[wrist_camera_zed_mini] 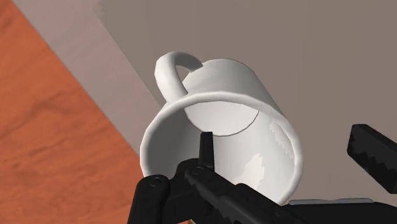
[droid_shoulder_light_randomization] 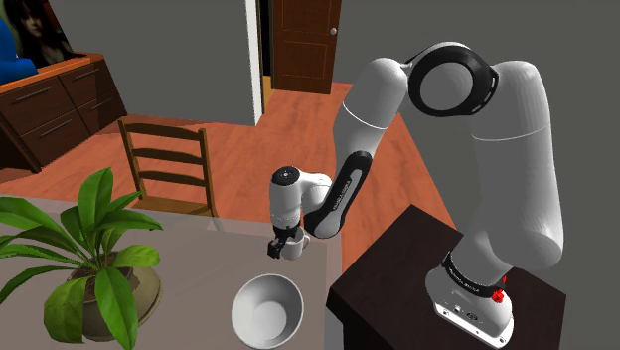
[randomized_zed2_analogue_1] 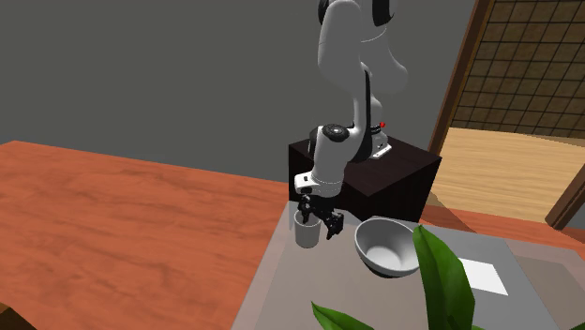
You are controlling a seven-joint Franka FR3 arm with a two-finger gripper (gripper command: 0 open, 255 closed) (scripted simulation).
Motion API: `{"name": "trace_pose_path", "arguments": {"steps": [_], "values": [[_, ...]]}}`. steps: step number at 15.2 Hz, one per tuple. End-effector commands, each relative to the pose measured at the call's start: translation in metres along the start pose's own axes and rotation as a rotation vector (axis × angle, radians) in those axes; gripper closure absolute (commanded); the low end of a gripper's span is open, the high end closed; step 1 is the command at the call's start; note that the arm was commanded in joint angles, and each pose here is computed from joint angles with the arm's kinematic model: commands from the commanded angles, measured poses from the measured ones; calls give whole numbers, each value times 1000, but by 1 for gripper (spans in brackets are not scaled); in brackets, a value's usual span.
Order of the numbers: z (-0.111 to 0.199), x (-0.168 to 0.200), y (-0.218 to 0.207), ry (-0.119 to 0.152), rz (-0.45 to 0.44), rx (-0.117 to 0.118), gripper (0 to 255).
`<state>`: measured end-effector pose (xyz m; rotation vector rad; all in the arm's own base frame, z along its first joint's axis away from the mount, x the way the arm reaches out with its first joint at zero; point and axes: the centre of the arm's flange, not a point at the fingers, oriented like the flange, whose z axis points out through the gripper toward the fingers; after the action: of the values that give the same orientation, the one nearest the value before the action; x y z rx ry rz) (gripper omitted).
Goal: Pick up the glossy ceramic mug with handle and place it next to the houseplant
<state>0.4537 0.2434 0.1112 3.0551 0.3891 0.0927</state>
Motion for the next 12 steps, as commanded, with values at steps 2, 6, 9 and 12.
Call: {"name": "trace_pose_path", "arguments": {"steps": [2, 6, 9, 12], "values": [[1, 0, 0, 0, 0, 0, 0], [1, 0, 0, 0, 0, 0, 255], [1, 0, 0, 0, 0, 0, 255], [1, 0, 0, 0, 0, 0, 255]]}}
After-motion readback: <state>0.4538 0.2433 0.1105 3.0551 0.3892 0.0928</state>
